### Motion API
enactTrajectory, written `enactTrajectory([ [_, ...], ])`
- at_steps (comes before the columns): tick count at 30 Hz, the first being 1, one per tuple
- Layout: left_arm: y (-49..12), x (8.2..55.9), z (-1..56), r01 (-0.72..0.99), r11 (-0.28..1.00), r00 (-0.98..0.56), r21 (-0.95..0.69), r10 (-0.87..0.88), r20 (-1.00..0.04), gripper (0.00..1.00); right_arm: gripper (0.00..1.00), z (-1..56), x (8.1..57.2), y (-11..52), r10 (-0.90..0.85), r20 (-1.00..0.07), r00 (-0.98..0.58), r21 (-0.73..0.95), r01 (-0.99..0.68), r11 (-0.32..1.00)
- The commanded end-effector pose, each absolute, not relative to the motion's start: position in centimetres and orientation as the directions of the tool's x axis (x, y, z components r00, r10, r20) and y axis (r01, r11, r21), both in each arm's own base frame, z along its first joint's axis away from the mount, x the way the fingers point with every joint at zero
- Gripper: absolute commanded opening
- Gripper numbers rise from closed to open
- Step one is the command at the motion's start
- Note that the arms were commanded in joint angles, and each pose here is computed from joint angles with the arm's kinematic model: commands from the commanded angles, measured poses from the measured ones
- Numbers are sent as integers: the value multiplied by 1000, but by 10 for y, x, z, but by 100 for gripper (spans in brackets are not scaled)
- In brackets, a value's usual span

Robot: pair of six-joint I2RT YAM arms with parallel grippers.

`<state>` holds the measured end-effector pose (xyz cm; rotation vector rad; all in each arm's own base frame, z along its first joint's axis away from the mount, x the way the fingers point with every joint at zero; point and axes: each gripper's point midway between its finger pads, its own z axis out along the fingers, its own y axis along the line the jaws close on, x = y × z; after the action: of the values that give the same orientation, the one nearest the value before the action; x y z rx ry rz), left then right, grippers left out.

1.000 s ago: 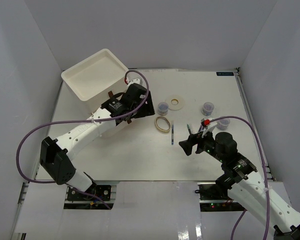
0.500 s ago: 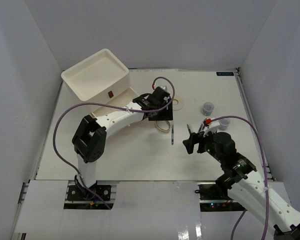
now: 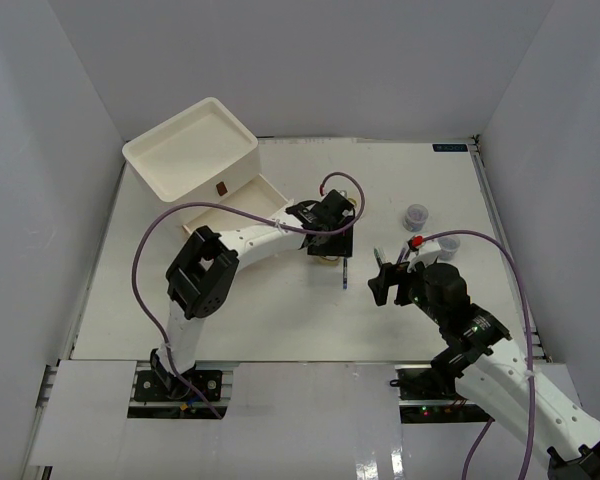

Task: Sort the stationery into containers
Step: Pick up the stationery from the center of the board.

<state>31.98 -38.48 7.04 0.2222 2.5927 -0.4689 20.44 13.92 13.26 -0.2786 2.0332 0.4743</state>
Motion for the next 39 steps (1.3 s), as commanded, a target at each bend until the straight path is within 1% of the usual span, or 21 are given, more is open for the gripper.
enactTrajectory([
  [1, -390, 329, 80, 260, 925, -841, -277, 75, -536, 72, 96, 145, 209, 139, 31, -888, -458, 223, -372, 901],
  [5, -390, 328, 72, 306, 922, -827, -239, 133, -546, 72, 96, 142, 208, 140, 29, -885, -464, 227, -377, 898],
  [10, -391, 333, 75, 402, 897, -770, -183, 224, -597, 71, 96, 137, 206, 141, 20, -880, -474, 228, -386, 894],
  [14, -390, 335, 80, 496, 859, -707, -130, 313, -634, 71, 96, 138, 205, 143, 20, -880, -474, 233, -394, 889],
  [18, -388, 333, 81, 569, 818, -659, -88, 389, -645, 71, 96, 135, 204, 143, 15, -879, -477, 231, -398, 888],
  [22, -386, 329, 77, 636, 770, -618, -58, 463, -636, 71, 96, 135, 203, 144, 11, -877, -481, 233, -405, 884],
  [29, -382, 316, 69, 727, 685, -560, -44, 555, -615, 68, 96, 135, 202, 145, 12, -876, -482, 236, -408, 882],
  [30, -383, 311, 66, 743, 666, -558, -63, 565, -608, 68, 96, 134, 202, 145, 11, -876, -482, 236, -409, 881],
  [35, -378, 311, 54, 756, 653, -550, -49, 593, -587, 65, 96, 134, 201, 146, 15, -874, -486, 243, -410, 879],
  [39, -377, 311, 53, 763, 645, -542, -42, 603, -585, 59, 96, 135, 201, 146, 17, -876, -483, 243, -411, 879],
])
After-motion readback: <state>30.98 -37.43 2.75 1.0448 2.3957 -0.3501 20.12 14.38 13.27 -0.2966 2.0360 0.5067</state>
